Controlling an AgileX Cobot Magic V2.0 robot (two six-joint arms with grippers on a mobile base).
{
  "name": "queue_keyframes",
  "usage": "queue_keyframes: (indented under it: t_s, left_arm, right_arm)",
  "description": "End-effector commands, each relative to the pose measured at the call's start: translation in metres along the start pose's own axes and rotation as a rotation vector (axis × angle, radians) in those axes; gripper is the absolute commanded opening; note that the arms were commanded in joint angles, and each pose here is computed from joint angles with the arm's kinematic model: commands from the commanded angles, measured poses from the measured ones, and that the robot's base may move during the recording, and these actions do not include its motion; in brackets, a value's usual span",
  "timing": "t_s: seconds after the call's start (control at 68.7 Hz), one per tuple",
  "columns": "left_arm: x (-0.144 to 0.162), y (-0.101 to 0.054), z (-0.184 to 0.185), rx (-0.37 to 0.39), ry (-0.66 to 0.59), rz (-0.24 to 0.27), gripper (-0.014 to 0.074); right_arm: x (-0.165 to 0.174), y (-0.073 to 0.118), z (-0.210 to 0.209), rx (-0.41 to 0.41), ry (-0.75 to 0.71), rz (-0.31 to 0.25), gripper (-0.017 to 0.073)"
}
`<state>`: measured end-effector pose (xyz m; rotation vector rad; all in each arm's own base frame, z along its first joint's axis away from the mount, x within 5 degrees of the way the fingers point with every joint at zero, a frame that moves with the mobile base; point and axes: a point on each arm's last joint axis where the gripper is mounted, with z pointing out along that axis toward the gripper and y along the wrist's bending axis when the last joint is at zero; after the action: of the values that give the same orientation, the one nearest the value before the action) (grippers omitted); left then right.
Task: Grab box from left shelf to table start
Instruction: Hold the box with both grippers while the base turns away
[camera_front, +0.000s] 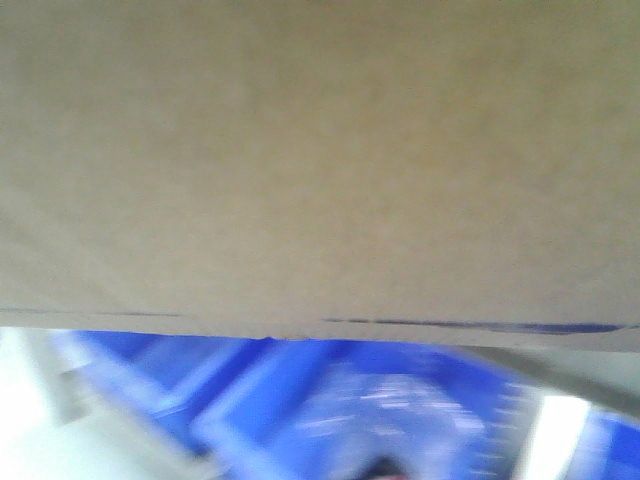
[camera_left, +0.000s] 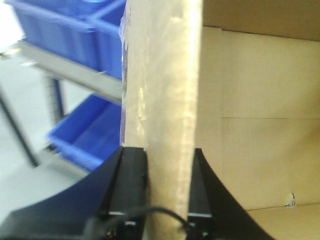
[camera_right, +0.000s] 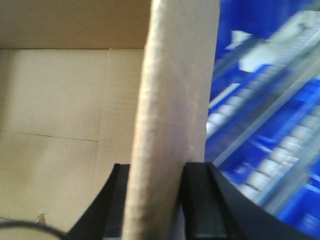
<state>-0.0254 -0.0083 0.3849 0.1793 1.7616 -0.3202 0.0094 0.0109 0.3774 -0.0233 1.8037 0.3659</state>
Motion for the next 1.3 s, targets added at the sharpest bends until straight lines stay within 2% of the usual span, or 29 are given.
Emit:
queue_keyframes:
  t_s: [0.0, 1.281]
  left_arm:
    - [-0.0244, -0.0054, -0.0085, 0.06, -0.206, -0.062, -0.0093]
    - [-0.0244, -0.0056, -0.0085, 0.062, -0.206, -0.064, -0.0093]
  right_arm:
    - [-0.0232, -0.001, -0.0047, 0.042, -0.188, -0.064, 0.0058]
    - [-0.0232, -0.001, -0.0047, 0.042, -0.188, -0.064, 0.0058]
